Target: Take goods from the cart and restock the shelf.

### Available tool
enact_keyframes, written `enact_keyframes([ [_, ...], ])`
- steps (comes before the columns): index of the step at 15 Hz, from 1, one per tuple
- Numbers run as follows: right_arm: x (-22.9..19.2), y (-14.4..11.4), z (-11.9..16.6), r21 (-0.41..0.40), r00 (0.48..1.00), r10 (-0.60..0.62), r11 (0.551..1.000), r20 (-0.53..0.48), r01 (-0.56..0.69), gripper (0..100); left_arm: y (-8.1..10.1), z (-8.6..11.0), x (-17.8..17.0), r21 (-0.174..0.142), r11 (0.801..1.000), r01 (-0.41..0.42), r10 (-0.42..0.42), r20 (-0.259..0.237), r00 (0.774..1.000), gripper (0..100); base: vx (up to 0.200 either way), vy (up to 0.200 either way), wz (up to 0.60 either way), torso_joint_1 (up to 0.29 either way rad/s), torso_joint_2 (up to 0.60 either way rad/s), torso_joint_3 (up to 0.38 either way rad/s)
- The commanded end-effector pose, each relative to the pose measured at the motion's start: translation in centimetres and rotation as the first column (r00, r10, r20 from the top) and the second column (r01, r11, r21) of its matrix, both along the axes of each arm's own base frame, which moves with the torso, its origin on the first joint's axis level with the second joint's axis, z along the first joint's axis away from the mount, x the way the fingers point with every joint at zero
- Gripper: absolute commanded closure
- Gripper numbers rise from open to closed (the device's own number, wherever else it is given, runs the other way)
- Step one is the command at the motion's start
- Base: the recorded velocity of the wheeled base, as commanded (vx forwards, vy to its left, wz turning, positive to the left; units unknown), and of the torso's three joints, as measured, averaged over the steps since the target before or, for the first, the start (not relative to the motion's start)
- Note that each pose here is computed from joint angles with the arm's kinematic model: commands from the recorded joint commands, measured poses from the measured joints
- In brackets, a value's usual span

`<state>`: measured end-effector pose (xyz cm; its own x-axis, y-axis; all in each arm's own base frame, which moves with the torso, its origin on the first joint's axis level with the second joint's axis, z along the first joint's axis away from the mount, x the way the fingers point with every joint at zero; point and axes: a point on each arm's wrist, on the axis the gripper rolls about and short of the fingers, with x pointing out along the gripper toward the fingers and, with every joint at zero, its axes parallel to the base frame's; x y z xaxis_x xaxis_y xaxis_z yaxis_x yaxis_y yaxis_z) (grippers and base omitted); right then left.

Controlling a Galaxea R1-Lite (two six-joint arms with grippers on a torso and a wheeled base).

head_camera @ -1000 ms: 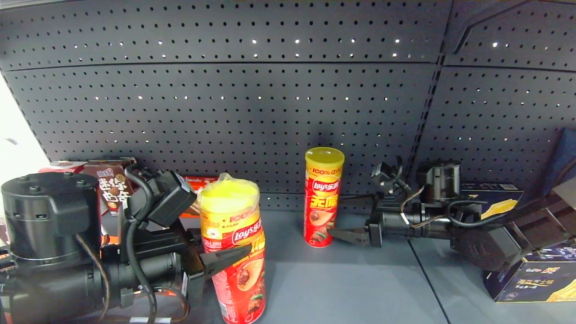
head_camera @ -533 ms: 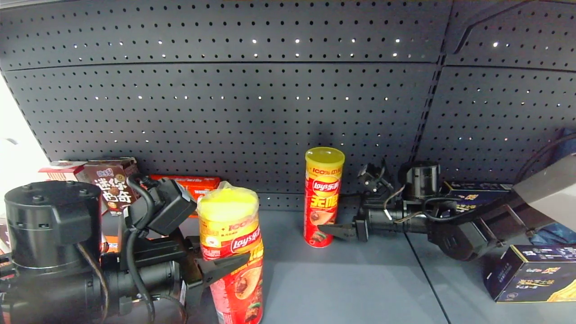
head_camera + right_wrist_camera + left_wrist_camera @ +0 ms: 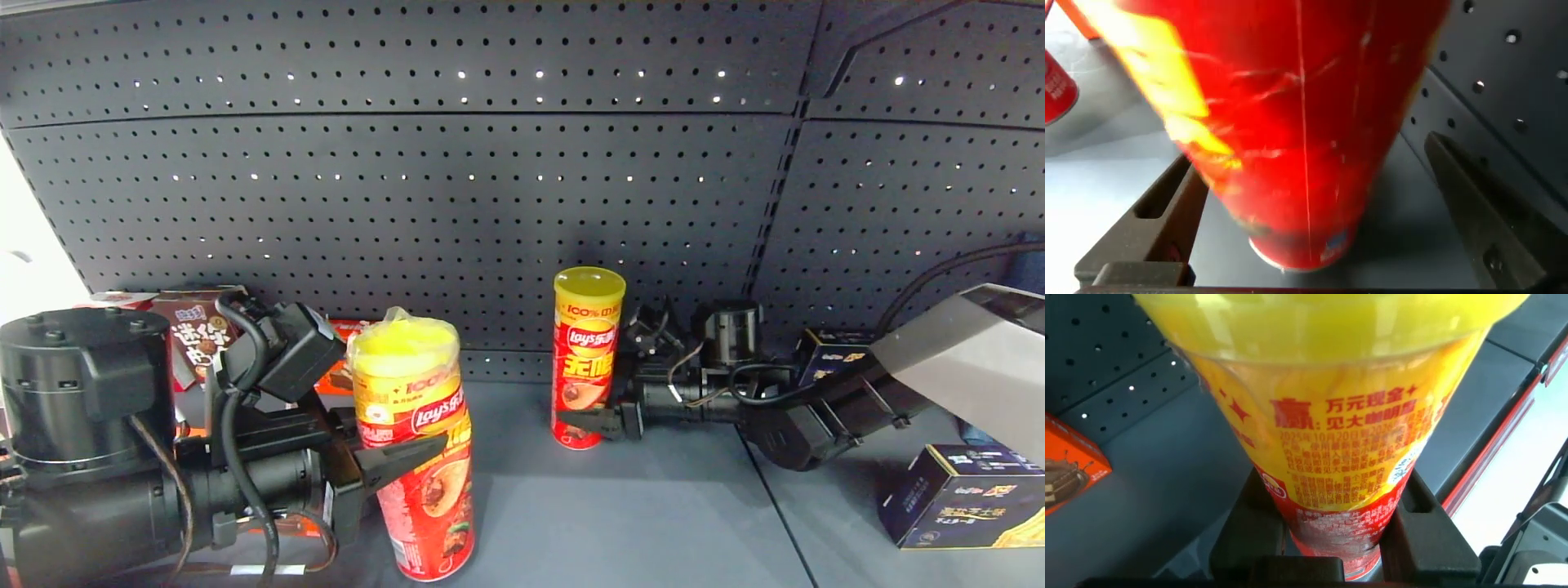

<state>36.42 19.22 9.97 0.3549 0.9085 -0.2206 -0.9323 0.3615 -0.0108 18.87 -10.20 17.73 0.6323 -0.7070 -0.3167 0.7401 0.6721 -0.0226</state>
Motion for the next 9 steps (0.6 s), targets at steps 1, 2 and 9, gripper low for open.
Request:
enact_keyframes([
  [1, 0.3, 0.3, -0.6, 0.004, 1.000, 0.017, 1.000, 0.000, -0.017, 100, 0.0, 0.0, 0.0, 0.000, 1.000, 0.000, 0.000, -0.001, 1.000, 100, 0.000, 0.000, 0.00, 0.000, 0.00, 0.000],
  [2, 0.4, 0.4, -0.8, 0.008, 1.000, 0.023, 1.000, 0.005, -0.023, 100, 0.0, -0.1, 0.0, 0.001, 1.000, 0.000, 0.000, -0.003, 1.000, 100, 0.000, 0.000, 0.00, 0.000, 0.00, 0.000],
  [9, -0.7, 0.3, 1.0, 0.021, 0.999, 0.024, 0.999, 0.032, -0.025, 100, 0.0, 0.0, 0.1, -0.001, 1.000, -0.001, 0.001, 0.002, 1.000, 100, 0.000, 0.000, 0.00, 0.000, 0.00, 0.000],
])
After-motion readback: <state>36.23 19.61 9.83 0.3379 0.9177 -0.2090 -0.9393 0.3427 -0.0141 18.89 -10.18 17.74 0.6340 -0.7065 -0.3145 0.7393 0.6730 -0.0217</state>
